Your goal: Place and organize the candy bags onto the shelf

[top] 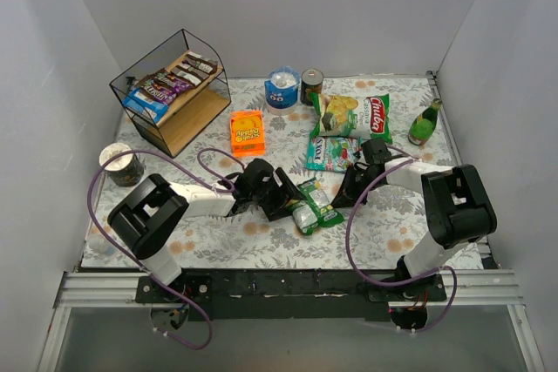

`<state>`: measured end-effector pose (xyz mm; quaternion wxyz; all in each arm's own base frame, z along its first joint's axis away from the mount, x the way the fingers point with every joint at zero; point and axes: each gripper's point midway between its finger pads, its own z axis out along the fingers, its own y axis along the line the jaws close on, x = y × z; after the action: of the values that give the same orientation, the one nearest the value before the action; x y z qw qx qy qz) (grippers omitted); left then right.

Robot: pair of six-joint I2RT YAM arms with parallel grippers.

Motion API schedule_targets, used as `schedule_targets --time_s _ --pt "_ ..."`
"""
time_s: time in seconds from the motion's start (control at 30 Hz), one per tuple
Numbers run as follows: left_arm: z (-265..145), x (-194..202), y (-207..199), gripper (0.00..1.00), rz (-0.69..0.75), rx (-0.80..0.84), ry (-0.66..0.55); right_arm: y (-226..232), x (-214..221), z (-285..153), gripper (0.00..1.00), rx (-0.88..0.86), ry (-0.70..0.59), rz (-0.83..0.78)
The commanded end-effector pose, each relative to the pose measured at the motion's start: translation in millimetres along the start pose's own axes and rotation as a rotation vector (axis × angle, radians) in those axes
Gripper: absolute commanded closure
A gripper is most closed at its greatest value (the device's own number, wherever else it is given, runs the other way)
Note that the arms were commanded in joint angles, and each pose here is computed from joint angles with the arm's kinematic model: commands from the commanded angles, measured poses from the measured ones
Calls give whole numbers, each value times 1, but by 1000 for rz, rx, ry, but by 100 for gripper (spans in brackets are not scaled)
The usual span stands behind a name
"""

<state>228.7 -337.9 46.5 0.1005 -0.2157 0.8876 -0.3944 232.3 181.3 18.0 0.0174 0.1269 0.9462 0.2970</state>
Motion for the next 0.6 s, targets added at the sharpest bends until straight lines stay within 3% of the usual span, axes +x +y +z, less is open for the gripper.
schedule_targets --time_s 0.0,0.23,0.4,0.57 --pt "3 -1 44 32 -3 -136 -35 -2 23 6 82 -4 60 -6" --pt "-14 -1 68 42 -37 -258 -79 -4 20 5 82 21 47 1" --pt "-27 1 79 27 -7 -321 -108 -1 18 5 82 16 42 3" --pt "-23 11 88 29 -26 -386 -118 1 20 5 83 7 44 25"
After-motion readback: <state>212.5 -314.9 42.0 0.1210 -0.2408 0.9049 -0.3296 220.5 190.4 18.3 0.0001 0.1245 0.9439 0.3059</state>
